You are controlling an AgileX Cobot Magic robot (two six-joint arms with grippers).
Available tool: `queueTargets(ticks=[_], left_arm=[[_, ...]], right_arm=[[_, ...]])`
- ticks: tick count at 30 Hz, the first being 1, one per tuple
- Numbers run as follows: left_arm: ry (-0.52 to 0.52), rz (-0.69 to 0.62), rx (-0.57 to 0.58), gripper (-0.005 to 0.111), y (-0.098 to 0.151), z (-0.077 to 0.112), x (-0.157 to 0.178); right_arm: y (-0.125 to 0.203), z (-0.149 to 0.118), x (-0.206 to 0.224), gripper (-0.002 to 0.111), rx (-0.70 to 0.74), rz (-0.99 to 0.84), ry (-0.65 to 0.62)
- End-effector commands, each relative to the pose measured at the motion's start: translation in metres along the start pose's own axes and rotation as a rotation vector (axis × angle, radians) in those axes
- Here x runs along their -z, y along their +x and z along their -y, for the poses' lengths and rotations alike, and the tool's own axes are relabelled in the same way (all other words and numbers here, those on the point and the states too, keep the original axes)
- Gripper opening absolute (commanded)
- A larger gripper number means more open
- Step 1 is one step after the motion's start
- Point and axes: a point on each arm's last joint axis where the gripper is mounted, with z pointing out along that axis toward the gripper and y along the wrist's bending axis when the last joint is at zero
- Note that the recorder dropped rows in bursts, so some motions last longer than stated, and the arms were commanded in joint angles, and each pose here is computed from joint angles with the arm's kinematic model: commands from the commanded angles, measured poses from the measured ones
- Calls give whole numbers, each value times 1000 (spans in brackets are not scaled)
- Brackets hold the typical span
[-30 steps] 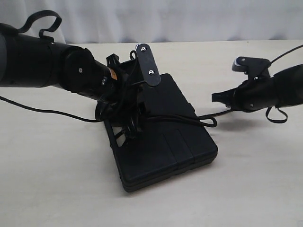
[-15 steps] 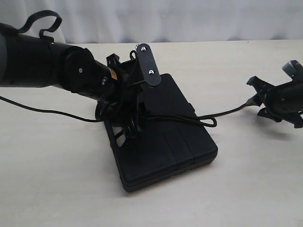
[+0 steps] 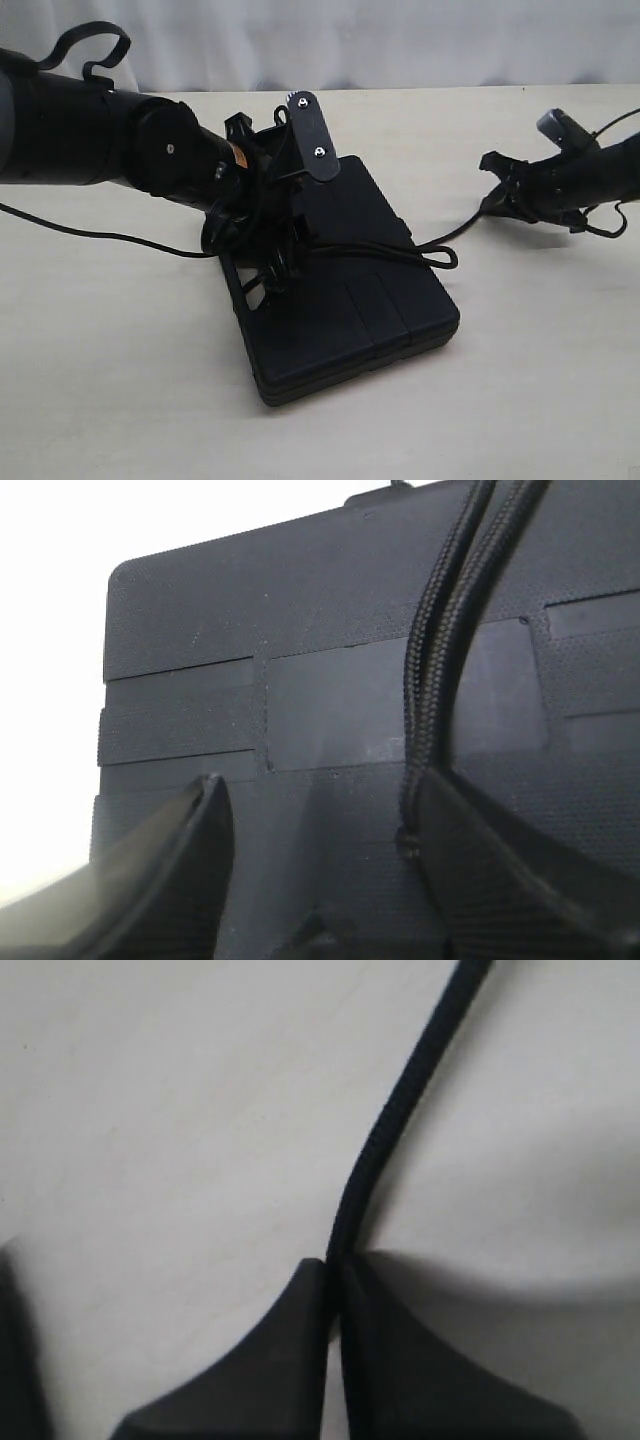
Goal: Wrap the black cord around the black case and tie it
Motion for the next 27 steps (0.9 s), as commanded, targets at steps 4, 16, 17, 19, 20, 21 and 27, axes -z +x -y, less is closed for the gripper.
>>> queueTargets(ticks=[4,16,17,19,20,21,27], left_arm=[[-1,15,8,54,-5,1,1],[1,14,8,54,-5,1,1],[1,14,8,54,-5,1,1],[2,12,8,54,-4,1,1],[2,12,8,54,-4,1,1],[2,12,8,54,-4,1,1],[2,12,8,54,-4,1,1]], right_arm=[[30,-43,-42,4,466,-82,80],[38,-72,-35,4,757,-106,85],[35,-72,-34,4,742,-90,101],[32,-75,-28,4,724,-69,122],[31,-76,-25,4,738,-72,126],[30,-78,-21,5,747,-71,127],[24,-89,-2,31,697,-50,134]])
